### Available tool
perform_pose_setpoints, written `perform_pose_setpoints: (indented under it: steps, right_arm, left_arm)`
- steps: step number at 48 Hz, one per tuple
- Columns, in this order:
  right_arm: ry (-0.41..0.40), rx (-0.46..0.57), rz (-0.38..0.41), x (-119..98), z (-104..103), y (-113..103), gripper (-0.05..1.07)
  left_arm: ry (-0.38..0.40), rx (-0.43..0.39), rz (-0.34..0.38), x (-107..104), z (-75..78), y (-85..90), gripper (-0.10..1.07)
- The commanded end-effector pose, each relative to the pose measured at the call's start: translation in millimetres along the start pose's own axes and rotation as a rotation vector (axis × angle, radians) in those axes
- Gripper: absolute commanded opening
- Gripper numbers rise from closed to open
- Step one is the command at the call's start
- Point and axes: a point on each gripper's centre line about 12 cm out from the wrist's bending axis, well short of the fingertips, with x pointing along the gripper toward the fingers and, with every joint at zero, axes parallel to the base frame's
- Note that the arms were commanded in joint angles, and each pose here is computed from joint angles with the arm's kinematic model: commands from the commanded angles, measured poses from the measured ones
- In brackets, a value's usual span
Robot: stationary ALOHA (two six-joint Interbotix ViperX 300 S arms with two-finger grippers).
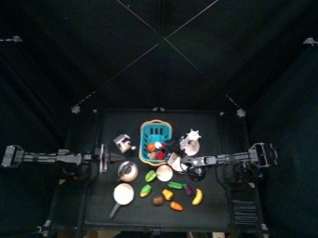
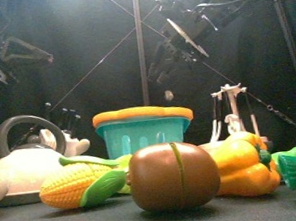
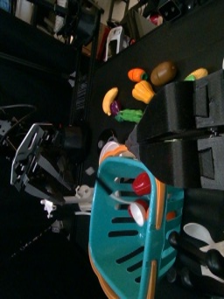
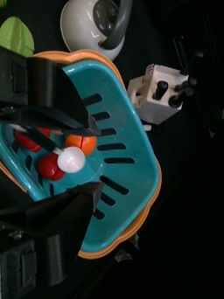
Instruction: Place ladle into basket
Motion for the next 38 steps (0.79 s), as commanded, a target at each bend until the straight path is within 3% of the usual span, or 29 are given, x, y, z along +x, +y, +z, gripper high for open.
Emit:
perform_pose_setpoints:
  steps: [1,38]
  right_arm:
    - [-0.026,0.019,0.001,-3,12,-1,0.87]
    - [-0.003,0.062,0.000,-23,2,-14,0.88]
  left_arm:
    - [-0.022,-0.002,0.003,2,7.4,0.1,-0.02]
    - [-0.020,-0.005,0.003,2,7.3,0.1,-0.02]
